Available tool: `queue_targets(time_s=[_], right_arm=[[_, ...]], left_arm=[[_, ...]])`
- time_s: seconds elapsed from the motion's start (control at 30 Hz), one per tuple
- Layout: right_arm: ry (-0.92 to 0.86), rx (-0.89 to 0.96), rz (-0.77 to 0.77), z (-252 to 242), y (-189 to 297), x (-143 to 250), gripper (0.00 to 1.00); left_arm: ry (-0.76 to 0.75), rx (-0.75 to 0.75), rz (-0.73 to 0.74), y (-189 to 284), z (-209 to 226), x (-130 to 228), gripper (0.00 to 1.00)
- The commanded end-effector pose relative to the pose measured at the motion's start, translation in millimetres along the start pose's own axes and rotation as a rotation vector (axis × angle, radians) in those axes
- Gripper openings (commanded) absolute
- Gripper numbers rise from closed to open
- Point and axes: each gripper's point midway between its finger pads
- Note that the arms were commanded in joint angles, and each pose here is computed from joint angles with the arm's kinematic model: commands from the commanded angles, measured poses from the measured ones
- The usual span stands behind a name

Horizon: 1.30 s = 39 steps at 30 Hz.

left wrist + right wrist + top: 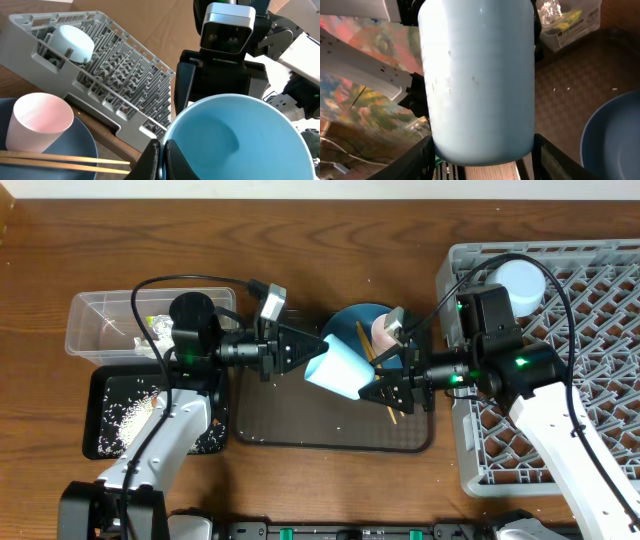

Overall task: Sort waste into correct bins and load items into the dishwasher rack
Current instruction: 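Lift the light-blue cup and hold it toward the right gripper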

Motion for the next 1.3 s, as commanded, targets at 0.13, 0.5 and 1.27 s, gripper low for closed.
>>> queue_targets(time_s=[0.13,0.5,1.27], right_arm=[[0.032,-0.027,-0.011,5,-3,-4,0.62],[0.047,-0.005,0.023,6,-13,2,0.69],[0.079,0.013,-0.004,6,-17,-9,0.42]], left_arm=[[-0.015,0.028,0.006,-2,-8,-4,0.06],[-0.015,0.020,0.004,-2,-7,-4,0.06],[0.006,0.020,0.007,-2,-6,-2,0.06]])
Point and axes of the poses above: each gripper's point midway between its finger pads, its own y axis back along the fingers, its own z axis along the line the jaws close on, x = y × z, and after that the axes turned 13 degrees about -y, right-handed
